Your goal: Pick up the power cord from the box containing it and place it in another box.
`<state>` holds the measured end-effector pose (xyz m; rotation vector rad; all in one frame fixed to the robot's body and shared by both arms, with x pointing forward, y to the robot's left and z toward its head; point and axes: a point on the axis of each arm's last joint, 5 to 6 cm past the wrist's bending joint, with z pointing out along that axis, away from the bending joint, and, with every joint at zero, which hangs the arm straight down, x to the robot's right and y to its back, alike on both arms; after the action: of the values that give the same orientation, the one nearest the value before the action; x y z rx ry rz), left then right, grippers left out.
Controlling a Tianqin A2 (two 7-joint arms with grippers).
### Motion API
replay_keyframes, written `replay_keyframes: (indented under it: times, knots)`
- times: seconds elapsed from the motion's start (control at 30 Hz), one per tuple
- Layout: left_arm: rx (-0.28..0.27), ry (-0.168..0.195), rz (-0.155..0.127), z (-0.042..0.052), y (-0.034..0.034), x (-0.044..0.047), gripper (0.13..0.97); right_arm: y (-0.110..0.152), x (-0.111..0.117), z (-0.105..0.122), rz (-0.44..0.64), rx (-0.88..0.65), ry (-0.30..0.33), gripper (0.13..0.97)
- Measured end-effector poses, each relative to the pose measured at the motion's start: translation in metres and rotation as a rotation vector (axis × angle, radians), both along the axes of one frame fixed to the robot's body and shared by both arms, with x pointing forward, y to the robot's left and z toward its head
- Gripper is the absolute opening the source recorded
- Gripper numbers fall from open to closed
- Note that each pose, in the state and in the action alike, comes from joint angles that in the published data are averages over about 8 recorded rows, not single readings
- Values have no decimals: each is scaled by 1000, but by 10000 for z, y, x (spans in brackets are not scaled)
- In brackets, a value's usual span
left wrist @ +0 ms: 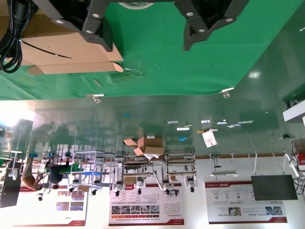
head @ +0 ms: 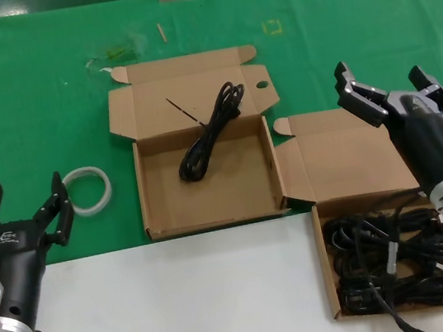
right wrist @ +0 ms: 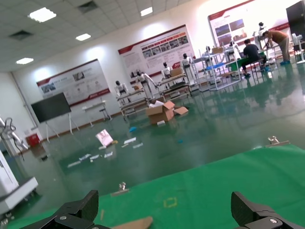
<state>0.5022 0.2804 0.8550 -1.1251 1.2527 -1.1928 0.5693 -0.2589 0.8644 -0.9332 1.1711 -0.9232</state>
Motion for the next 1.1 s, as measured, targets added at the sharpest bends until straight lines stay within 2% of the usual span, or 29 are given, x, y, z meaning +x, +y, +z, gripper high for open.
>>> replay_keyframes:
  times: [0.07,0.33,0.37,0.63,0.93,1.1]
  knots:
    - [0,0,0,0,0,0,414,-12,-25,-8,-4,-18,7,966]
    - [0,0,0,0,0,0,629,-59,-128,-39,-22,-89,32,966]
    - [0,0,0,0,0,0,629,-64,-142,-42,-24,-98,35,966]
    - [0,0,0,0,0,0,808,-106,-246,-64,-43,-169,55,966]
    - [0,0,0,0,0,0,919,-147,-363,-83,-63,-247,73,966]
    - [0,0,0,0,0,0,942,-168,-429,-88,-73,-290,80,966]
